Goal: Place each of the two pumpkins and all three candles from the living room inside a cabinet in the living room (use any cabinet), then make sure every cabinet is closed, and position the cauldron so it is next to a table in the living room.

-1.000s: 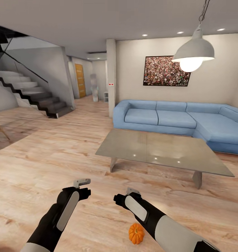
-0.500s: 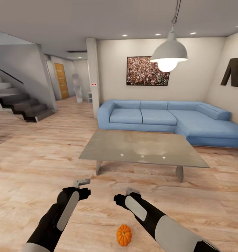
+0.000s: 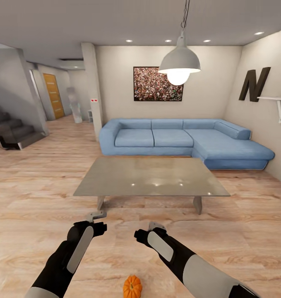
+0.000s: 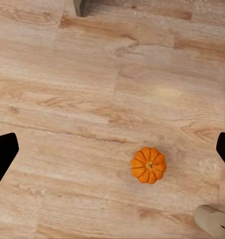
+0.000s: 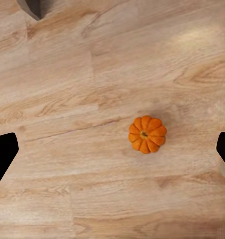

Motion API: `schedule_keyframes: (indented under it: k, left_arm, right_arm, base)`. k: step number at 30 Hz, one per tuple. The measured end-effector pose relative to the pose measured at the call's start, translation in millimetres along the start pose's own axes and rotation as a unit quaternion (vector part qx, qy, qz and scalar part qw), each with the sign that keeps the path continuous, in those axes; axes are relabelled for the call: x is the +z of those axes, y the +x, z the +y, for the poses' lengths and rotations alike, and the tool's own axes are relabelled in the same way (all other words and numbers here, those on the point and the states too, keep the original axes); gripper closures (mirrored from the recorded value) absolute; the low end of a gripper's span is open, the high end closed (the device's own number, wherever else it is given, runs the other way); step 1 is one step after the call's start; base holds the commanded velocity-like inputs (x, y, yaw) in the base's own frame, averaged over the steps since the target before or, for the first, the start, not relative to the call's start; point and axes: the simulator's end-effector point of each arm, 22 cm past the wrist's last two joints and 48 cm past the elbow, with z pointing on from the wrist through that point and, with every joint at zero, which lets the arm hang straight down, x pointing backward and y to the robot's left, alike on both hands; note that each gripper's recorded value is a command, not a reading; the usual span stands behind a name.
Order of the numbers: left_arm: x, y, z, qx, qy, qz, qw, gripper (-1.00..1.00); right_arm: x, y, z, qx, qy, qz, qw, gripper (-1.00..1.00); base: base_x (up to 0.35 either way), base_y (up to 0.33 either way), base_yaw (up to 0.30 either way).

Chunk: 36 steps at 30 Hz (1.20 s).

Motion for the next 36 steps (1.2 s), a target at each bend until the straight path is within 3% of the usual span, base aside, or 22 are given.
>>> schedule_keyframes:
  k: [24, 36]
  left_arm:
    - [0.2, 0.4, 0.1, 0.000, 0.000, 0.001, 1.0000, -1.00]
    - [0.2, -0.1, -0.1, -0.001, 0.000, 0.000, 1.0000, -1.00]
  right_arm:
    - [-0.2, 0.2, 0.6, -0.002, 0.000, 0.000, 1.0000, -1.00]
    - [0.1, 0.4, 0.9, -0.002, -0.001, 0.001, 1.0000, -1.00]
  base:
    - [0.128, 0.017, -0.001]
    - [0.018, 0.010, 0.000]
